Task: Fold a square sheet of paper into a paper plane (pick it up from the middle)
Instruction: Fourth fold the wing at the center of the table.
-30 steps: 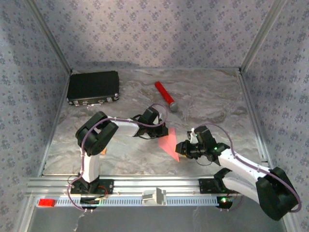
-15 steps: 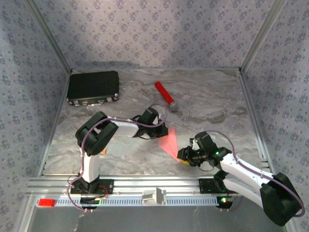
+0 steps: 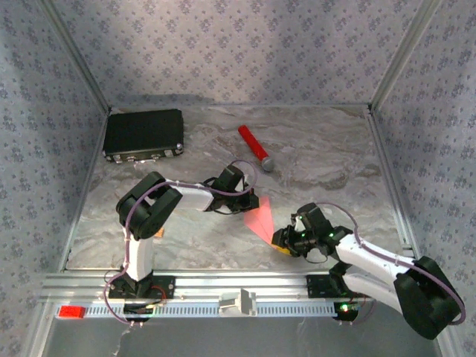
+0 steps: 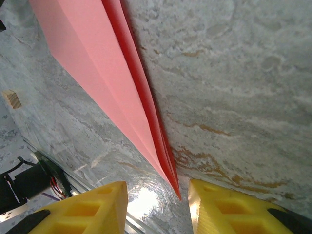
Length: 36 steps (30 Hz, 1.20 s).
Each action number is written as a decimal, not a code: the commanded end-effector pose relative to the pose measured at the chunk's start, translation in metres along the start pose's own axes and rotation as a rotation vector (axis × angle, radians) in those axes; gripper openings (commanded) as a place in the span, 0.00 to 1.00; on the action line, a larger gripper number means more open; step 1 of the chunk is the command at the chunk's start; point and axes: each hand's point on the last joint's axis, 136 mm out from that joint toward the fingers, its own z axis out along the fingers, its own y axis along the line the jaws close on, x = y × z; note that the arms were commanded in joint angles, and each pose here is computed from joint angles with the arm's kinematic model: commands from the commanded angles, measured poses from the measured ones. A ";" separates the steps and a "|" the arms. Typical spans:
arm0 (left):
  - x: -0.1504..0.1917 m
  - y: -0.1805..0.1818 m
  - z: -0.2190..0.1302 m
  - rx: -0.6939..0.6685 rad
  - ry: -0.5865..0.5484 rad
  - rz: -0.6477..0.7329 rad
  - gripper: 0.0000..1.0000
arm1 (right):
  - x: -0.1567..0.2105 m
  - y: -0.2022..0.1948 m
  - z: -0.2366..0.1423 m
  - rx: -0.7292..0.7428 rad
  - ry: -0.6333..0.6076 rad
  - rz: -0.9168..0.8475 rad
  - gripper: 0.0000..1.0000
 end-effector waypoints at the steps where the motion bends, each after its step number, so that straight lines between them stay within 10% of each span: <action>1: 0.004 0.011 -0.001 -0.026 0.008 -0.022 0.00 | 0.001 0.001 0.004 0.000 0.013 0.005 0.39; 36: 0.000 0.003 -0.007 -0.001 -0.007 -0.031 0.00 | -0.021 0.023 0.004 -0.078 -0.062 -0.040 0.32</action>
